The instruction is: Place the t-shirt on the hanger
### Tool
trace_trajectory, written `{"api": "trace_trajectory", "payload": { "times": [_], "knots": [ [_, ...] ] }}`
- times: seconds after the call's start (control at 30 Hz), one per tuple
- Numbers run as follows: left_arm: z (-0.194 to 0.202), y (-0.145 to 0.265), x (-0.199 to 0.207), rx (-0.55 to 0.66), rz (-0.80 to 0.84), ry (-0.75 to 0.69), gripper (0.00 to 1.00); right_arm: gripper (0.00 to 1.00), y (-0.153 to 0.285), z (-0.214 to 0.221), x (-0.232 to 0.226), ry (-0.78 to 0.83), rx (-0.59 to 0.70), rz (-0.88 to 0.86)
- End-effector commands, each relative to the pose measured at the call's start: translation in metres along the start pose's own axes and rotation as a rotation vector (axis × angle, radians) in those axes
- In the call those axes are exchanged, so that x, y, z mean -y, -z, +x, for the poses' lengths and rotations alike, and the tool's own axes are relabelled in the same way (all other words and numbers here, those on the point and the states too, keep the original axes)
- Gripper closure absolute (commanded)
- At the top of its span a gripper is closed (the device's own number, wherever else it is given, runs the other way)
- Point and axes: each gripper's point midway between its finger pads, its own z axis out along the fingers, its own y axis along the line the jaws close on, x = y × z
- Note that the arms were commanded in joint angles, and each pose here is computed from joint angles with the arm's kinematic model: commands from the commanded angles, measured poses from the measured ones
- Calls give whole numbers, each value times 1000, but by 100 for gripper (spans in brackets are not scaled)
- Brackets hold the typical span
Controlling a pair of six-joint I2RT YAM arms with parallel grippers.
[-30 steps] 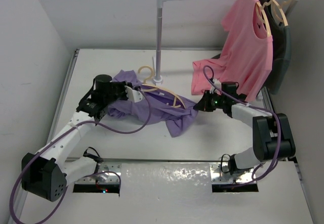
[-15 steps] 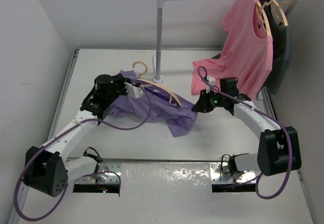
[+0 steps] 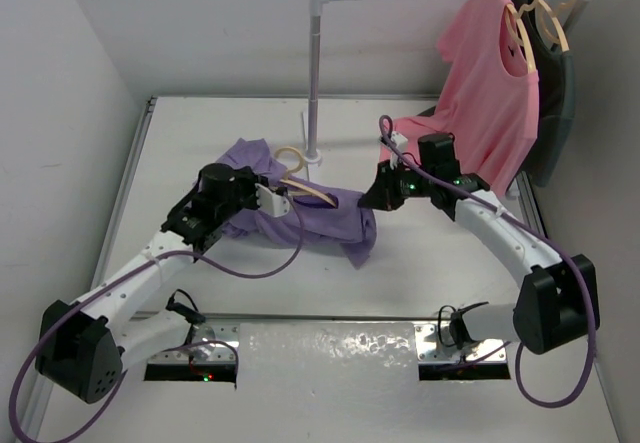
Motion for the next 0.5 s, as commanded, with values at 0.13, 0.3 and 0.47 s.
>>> {"api": "trace_trajectory", "payload": {
  "times": [0.13,0.3,0.47],
  "knots": [
    [-61,19,-30,209,58,275,100,61,-23,-27,-12,-19,79,-14],
    [-72,24,-13,243,121,270,100,1,-1,-42,-8,156,5,88],
    [-80,25,-10,284,141,270,100,1,17,-63,-33,477,20,133]
  ]
}}
